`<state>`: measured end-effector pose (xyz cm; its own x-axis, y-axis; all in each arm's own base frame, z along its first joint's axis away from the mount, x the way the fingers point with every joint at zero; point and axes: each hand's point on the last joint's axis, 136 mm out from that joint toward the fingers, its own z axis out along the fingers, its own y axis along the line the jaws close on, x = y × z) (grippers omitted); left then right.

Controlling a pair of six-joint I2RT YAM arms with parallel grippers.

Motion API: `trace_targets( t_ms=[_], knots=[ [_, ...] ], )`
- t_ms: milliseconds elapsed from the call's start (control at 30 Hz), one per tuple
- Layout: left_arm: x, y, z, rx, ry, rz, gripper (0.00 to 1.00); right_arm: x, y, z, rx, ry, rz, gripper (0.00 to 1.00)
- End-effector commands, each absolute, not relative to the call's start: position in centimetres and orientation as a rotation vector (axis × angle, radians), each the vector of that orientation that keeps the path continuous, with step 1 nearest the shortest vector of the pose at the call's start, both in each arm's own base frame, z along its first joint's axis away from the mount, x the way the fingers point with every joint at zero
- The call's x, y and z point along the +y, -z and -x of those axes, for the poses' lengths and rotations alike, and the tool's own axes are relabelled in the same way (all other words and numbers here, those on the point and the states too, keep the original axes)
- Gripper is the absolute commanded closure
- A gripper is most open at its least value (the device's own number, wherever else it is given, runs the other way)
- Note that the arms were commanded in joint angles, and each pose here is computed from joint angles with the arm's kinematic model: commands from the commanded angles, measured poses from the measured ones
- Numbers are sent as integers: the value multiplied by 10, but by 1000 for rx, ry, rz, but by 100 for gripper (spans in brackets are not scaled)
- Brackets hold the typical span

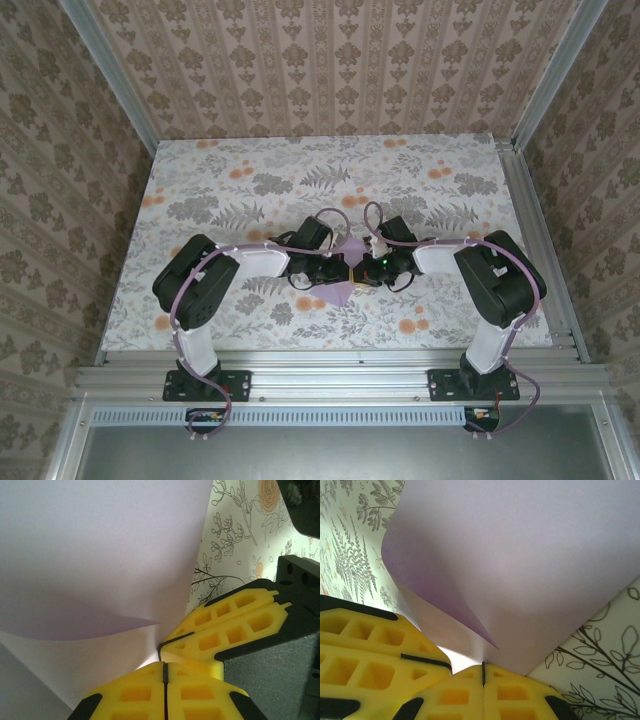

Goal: Fold a paper plane with a square sheet of paper (pick it up from the middle)

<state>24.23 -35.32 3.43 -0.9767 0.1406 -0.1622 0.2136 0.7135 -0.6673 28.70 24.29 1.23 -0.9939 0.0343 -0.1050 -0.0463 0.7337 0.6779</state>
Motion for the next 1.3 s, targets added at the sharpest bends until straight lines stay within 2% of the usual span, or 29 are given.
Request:
trace_targets(
  t_ms=[0, 700, 1267],
  knots=[
    [-344, -27, -236, 2841, 1089, -323, 93, 227, 15, -275, 2930, -951, -20, 98],
    [-320, 6, -256, 2898, 993, -242, 93, 215, 26, -263, 2987, -853, 35, 100],
    [-303, 0, -292, 2848, 991, -139, 92, 207, 34, -255, 3028, -782, 85, 100]
  ],
)
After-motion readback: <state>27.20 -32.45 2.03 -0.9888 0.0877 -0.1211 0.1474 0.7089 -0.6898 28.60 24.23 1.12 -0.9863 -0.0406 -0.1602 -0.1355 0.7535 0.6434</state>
